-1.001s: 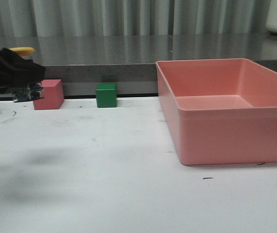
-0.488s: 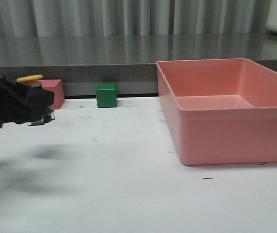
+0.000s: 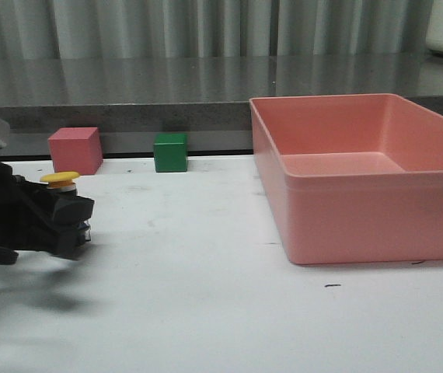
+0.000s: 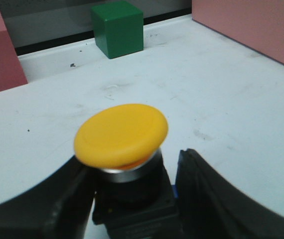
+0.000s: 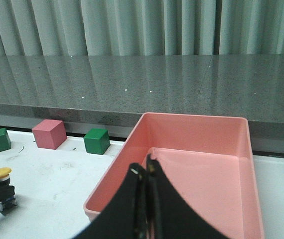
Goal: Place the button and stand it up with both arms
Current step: 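Lower the button upright onto the table and open the left gripper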
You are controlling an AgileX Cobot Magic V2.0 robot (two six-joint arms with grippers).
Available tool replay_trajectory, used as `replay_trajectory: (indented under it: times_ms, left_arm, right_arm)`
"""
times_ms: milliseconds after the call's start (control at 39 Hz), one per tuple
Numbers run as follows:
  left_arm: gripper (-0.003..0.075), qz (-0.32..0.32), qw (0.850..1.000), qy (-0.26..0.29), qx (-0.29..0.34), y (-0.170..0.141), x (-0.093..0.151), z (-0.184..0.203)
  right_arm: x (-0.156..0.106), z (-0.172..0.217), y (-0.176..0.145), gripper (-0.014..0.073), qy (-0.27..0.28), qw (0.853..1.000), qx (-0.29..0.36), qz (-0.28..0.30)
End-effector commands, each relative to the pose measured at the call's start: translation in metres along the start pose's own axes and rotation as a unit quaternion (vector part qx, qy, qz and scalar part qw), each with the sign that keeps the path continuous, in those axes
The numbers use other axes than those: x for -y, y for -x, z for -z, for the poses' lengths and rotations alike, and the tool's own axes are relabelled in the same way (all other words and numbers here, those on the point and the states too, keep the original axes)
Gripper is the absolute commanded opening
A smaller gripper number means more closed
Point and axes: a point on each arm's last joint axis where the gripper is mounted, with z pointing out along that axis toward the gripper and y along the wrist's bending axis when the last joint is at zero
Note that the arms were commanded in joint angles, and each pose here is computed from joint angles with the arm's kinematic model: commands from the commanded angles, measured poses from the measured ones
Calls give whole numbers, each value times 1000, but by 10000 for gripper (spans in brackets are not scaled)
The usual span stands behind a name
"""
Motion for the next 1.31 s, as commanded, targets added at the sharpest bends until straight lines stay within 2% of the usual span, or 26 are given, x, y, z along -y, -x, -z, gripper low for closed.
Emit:
replay_trajectory:
  times_ms: [0,257,462,744,1001,1283]
  left_arm:
    - [195,-3,996,5,93,22,-2,0]
    - [206,-7,996,5,93,20,-2,0]
    - [335,-7,995,4,99,21,-2,0]
    - [364,-13,995,2,103,22,-1,0]
    - [503,-14,995,-2,104,22,0,0]
    - [506,-18,994,-4,112,29,0,2]
  right_arm:
    - [-2,1,16,-69,7,998,54,11]
    - [-2,1,16,-69,7,998,54,11]
    - [-2,1,16,-69,7,998,54,11]
    - [-2,1,16,-69,7,998,54,11]
    - [-2,1,16,-69,7,998,54,11]
    - [-2,1,16,-69,7,998,54,11]
